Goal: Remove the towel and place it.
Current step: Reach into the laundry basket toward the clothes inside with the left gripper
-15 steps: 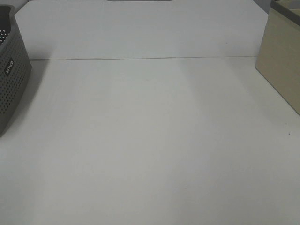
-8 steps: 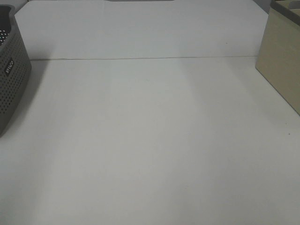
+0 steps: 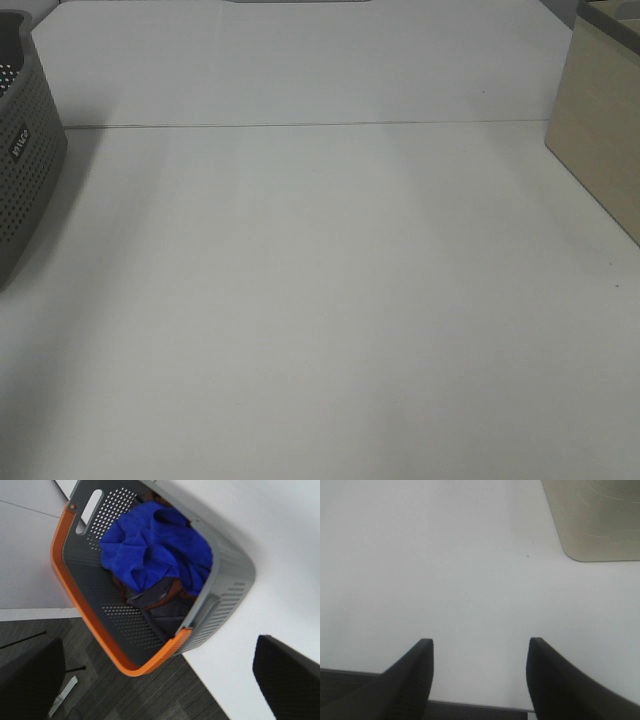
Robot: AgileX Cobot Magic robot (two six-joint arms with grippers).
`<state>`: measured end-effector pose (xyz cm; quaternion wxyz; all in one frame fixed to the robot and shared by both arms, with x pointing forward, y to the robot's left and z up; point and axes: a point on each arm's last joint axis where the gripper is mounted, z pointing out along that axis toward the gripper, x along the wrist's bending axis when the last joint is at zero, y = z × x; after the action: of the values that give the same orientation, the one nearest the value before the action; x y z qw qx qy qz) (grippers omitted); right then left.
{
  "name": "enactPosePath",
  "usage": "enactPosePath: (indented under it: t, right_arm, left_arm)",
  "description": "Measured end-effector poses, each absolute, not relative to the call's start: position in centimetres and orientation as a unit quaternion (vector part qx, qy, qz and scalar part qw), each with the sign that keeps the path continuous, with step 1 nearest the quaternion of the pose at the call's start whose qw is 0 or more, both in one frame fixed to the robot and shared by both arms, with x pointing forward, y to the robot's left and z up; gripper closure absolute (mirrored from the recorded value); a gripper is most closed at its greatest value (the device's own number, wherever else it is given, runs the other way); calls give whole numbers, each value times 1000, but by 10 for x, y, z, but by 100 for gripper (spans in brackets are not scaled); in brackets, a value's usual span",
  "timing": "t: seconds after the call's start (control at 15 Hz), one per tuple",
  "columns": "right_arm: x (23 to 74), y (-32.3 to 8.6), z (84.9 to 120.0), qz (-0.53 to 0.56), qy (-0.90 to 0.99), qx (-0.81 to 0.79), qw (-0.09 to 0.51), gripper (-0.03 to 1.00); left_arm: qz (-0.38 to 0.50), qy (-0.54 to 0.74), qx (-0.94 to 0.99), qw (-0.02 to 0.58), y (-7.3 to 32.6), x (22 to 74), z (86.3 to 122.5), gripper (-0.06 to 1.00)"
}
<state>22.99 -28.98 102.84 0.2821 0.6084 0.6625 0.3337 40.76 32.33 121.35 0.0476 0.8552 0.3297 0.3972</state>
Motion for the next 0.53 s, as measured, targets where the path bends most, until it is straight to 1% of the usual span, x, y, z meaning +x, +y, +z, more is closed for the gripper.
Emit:
enactPosePath:
  t: [0.13,0.27,0.47,0.53]
  right_arm:
    - [230,-290,1028,334,662,608,282,41]
    - [230,-290,1028,334,662,608,282,41]
    - [230,-290,1028,334,662,608,282,41]
    - [230,-290,1028,334,662,608,282,41]
  left_arm:
    - [393,325,860,1,332,433,1215,-2]
    - [381,313,867,-72,344,468,1208,-2]
    - [359,276,874,-175,360,526,1180,-2]
    - [356,261,875,-197,364,546,1170,-2]
